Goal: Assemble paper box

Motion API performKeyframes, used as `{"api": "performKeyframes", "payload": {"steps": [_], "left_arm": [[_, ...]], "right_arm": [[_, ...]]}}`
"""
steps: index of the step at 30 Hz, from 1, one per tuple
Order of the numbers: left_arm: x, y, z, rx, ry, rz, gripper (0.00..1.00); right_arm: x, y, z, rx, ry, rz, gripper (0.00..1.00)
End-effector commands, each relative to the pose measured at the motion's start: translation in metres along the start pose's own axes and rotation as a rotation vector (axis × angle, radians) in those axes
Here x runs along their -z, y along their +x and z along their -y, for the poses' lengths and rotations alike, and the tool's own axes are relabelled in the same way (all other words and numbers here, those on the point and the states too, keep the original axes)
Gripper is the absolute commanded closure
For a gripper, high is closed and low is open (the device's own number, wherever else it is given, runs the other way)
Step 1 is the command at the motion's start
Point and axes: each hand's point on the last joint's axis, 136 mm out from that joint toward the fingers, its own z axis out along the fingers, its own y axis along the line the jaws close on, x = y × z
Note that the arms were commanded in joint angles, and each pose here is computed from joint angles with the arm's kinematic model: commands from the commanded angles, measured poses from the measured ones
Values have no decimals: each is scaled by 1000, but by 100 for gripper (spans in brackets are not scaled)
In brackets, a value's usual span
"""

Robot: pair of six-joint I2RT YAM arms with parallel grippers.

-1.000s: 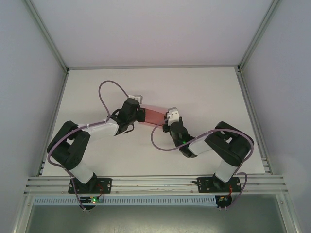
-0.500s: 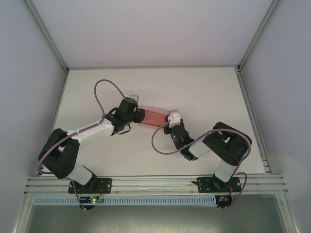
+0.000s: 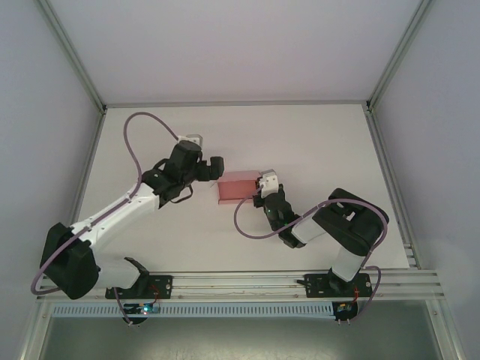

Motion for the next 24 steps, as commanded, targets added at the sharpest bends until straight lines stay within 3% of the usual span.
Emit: {"api": "performKeyframes", "payload": {"steps": [1,6,15,24], "left_arm": [[11,-14,-25,124,-106,-15,0],[-17,-14,-24,268,-11,-145,0],[-85,40,-3,408,153,-386,0],[-118,83,3,480,228,-533,15]], "right_arm": [[2,17,-5,60,-22,-52,100],[-1,18,-8,61,-29,-56,100],[-2,27,-10,60,-33,-79,100],[0,36,-11,51,-51,-104,100]]}}
